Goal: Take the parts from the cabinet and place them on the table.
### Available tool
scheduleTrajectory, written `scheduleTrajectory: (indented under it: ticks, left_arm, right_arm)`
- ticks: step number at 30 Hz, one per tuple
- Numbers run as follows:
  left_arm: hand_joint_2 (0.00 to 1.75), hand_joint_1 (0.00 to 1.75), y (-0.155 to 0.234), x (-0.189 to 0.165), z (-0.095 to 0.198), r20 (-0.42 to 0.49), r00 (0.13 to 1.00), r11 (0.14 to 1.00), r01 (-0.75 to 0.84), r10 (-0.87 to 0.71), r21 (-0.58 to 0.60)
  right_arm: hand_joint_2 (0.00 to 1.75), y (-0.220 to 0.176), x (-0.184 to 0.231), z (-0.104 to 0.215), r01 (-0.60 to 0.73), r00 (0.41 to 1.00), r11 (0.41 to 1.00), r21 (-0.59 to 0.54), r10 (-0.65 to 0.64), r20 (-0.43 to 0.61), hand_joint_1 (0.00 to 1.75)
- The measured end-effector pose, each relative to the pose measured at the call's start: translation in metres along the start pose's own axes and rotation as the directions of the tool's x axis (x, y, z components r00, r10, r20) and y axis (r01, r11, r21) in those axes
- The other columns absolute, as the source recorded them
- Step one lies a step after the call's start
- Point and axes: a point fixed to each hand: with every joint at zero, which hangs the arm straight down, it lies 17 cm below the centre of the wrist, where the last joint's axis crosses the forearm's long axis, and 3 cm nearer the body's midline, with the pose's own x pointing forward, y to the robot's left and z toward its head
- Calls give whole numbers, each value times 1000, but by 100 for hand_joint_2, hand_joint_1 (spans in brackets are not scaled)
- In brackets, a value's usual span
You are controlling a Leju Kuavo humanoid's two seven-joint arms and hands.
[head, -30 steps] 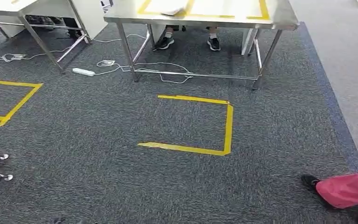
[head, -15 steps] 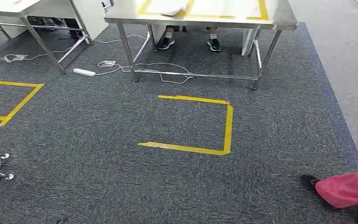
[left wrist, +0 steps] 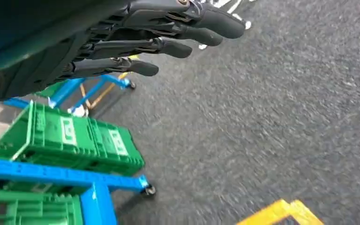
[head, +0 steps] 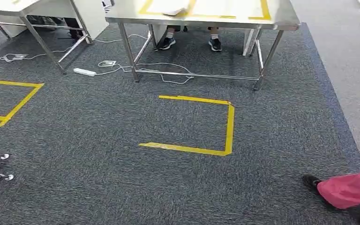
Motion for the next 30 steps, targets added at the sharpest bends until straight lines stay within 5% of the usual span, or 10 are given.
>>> scheduleTrajectory:
  ticks: [13,14,30]
  left_arm:
    - [0,0,-47,-16,7,-89,977,970,-204,194,-132]
    - [0,0,-50,-18,7,-97,975,968,-211,199,-139]
    - [0,0,-71,-43,20,-216,926,925,-346,309,-157]
  right_arm:
    - [175,3,6,1,-5,1000,1000,13,5,9,0]
    - [0,3,6,1,-6,1000,1000,14,5,10,0]
    - [0,-2,17,0,-6,1000,1000,9,6,26,0]
